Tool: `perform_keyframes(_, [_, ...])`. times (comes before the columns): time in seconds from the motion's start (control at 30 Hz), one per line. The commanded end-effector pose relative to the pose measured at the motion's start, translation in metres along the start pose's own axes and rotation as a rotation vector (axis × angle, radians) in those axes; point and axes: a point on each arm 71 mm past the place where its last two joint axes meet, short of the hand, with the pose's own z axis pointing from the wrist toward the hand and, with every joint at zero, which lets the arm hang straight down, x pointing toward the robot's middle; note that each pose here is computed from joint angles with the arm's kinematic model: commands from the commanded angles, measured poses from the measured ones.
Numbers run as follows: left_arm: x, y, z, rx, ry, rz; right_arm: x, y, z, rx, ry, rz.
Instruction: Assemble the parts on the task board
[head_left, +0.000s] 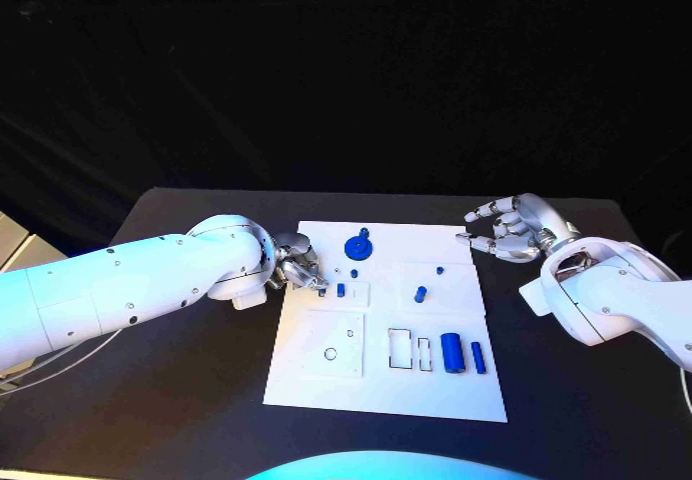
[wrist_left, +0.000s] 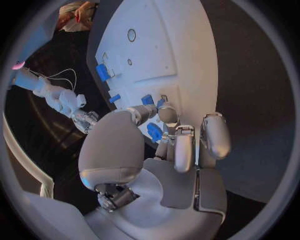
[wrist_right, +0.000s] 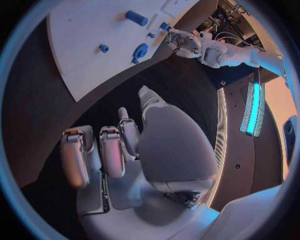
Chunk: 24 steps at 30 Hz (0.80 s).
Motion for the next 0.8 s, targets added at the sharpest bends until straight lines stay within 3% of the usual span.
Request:
perform_keyframes(0.03, [0.0022,0.0,0.0004,-0.004,0.014,0.019,0.0014,0.0009,-0.0003,-0.01,0.012,-0.005])
perform_keyframes(0.8, [0.0052,0.0007,-0.0008,-0.004,0.038,0.021,0.0016,0.0001,-0.0004,-0.009,0.013,-0.005])
